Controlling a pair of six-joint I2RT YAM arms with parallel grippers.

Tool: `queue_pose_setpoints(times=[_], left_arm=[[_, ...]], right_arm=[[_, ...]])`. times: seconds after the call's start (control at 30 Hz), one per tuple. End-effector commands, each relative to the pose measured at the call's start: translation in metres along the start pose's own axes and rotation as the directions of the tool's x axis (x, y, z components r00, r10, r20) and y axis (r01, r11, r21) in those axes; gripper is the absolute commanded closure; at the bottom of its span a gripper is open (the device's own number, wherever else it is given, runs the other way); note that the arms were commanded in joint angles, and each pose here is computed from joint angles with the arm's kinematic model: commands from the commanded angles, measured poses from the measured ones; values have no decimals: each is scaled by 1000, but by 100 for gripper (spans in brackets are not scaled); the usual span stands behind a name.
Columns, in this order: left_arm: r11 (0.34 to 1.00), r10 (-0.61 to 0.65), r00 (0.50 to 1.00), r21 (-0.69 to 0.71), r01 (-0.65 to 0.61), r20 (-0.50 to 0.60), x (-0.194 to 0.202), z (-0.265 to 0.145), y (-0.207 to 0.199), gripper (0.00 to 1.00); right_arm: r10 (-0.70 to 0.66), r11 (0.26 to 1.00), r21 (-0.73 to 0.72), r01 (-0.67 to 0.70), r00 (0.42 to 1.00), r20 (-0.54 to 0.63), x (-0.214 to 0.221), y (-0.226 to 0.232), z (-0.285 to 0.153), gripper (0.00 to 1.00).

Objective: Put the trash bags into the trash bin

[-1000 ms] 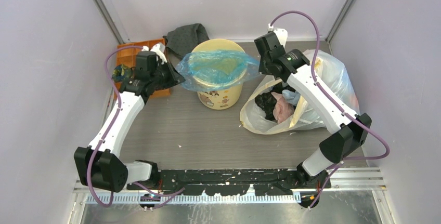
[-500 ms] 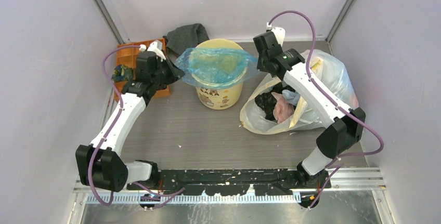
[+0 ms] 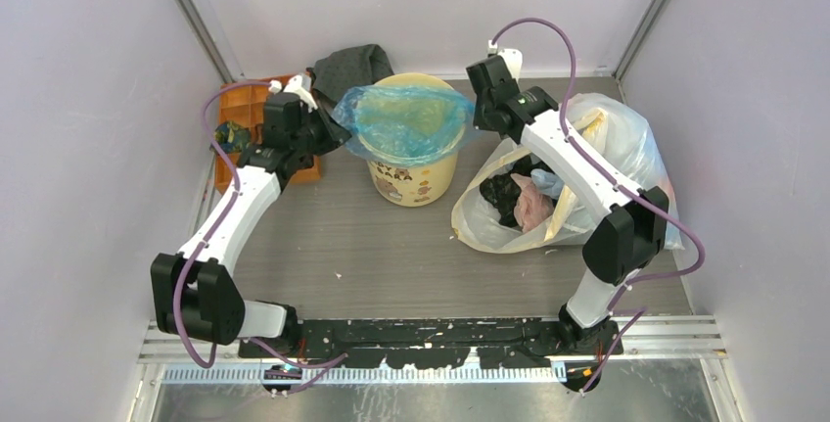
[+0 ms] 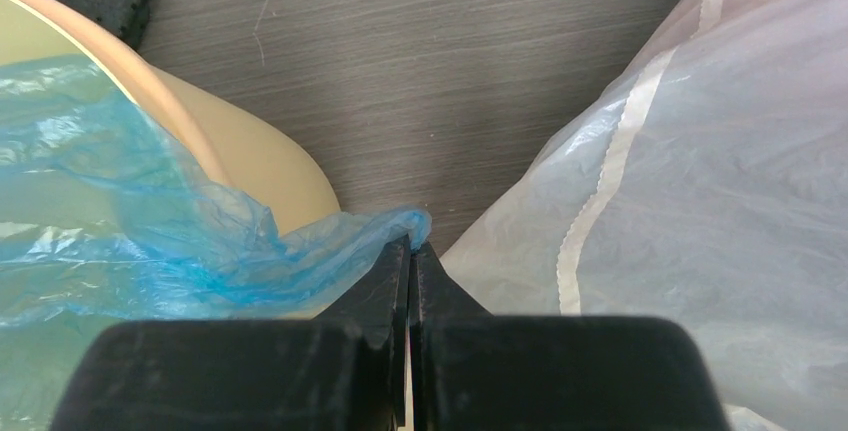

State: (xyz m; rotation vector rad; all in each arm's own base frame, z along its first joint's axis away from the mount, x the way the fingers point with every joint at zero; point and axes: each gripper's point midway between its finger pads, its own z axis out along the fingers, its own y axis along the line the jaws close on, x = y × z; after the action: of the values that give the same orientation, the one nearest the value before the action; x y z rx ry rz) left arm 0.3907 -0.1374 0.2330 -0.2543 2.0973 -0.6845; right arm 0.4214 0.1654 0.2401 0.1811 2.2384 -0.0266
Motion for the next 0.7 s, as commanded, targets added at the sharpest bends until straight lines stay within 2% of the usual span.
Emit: queue_pose_setpoints(times=[0.0, 0.3, 0.47, 0.67], left_arm=[[998, 32, 998, 49, -34, 46, -9, -5, -10, 99], [1000, 16, 999, 25, -17, 39, -4, -6, -3, 99], [999, 49, 998, 10, -49, 49, -9, -1, 0, 99], [996, 82, 991, 26, -85, 103, -21, 8, -3, 99]], right_arm=[[36, 999, -8, -36, 999, 32, -2, -5, -5, 98], [47, 999, 23, -47, 999, 20, 7, -8, 4, 98], [50, 999, 15, -51, 998, 41, -6, -3, 2, 98], [27, 1000, -11, -26, 995, 95, -29, 7, 5, 93]])
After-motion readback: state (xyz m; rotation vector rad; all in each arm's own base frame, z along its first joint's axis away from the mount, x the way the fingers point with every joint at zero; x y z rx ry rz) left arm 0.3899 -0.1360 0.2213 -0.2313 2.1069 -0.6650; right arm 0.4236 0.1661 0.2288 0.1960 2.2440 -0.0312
